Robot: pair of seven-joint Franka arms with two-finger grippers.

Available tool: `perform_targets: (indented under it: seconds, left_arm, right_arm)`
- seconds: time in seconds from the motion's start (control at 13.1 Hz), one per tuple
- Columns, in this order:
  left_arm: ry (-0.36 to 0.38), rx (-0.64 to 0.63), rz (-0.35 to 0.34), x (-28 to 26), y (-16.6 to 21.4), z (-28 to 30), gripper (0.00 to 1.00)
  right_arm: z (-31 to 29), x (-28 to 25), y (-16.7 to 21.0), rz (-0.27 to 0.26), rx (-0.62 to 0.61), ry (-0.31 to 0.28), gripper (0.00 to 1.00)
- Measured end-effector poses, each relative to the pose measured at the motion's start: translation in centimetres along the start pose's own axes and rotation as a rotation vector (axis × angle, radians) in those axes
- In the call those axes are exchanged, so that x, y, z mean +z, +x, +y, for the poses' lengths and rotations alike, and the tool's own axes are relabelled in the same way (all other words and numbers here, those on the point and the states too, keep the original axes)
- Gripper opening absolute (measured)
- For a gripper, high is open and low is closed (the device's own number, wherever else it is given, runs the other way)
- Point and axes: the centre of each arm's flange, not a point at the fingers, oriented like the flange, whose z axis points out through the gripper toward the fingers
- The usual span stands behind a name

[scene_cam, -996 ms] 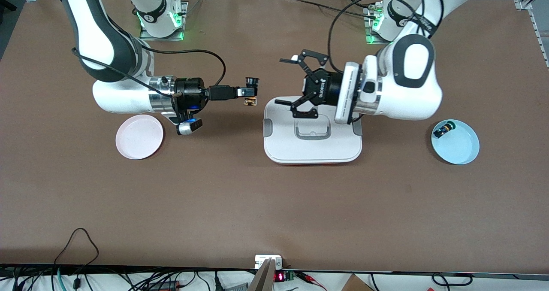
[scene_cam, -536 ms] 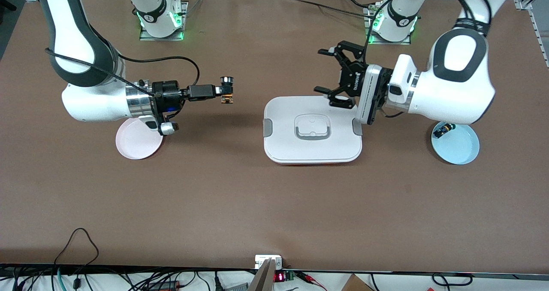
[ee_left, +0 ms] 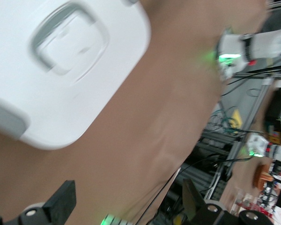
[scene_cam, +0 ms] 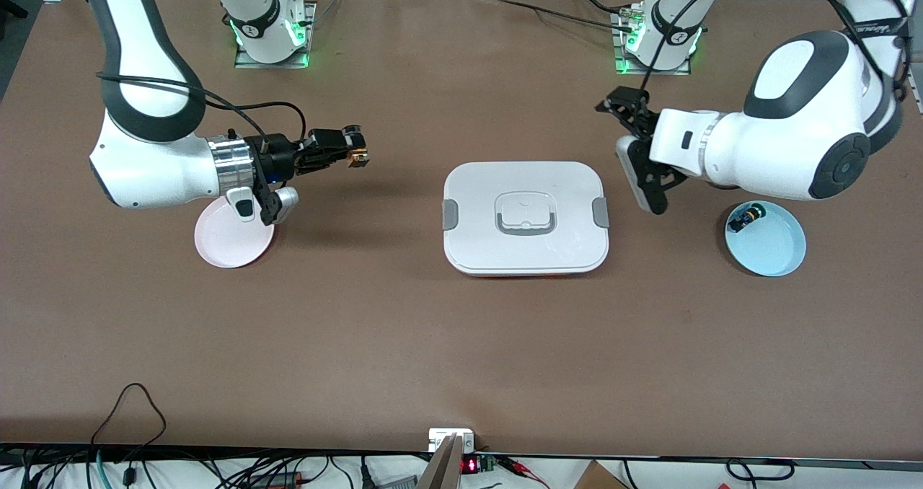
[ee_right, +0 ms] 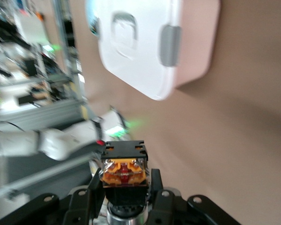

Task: Transfer orange switch to right arm and place
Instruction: 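Move the switch over the white plate while the left arm withdraws, then lower the switch onto the white plate and open the right gripper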

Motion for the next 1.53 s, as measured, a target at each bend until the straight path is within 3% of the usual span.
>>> perform_targets:
  seconds: [0.23,0.38,0.69,0.84,0.92,1.23,1.53]
  left_arm:
    - [0.211,-0.262,-0.018,-4.2,-3.2,-3.5,1.0]
    - [0.322,-0.371,-0.009,-6.1,-4.5,-5.0,1.0]
    - [0.411,-0.494,0.113,-11.3,-7.5,-5.0,1.0]
    - [0.51,-0.516,0.249,-13.1,-7.8,-4.0,1.0]
    - [0.549,-0.522,0.307,-13.2,-7.9,-3.6,1.0]
    - [0.636,-0.531,0.394,-10.5,-9.7,-2.1,1.0]
    - [0.638,-0.573,0.388,-9.6,-13.9,-1.0,1.0]
  right_arm:
    - [2.1,-1.1,-0.7,-0.062,-0.144,-0.168,0.43]
    - [2.8,-2.7,-0.9,-0.13,-0.268,-0.333,0.43]
    - [3.9,-5.9,-0.7,-0.258,-0.505,-0.631,0.43]
    - [5.0,-7.1,-0.4,-0.308,-0.612,-0.741,0.43]
    - [5.8,-7.6,-0.3,-0.33,-0.659,-0.782,0.43]
    - [11.0,-8.2,-0.7,-0.405,-0.83,-0.889,0.43]
    - [16.8,-7.4,-1.6,-0.445,-0.945,-0.924,0.43]
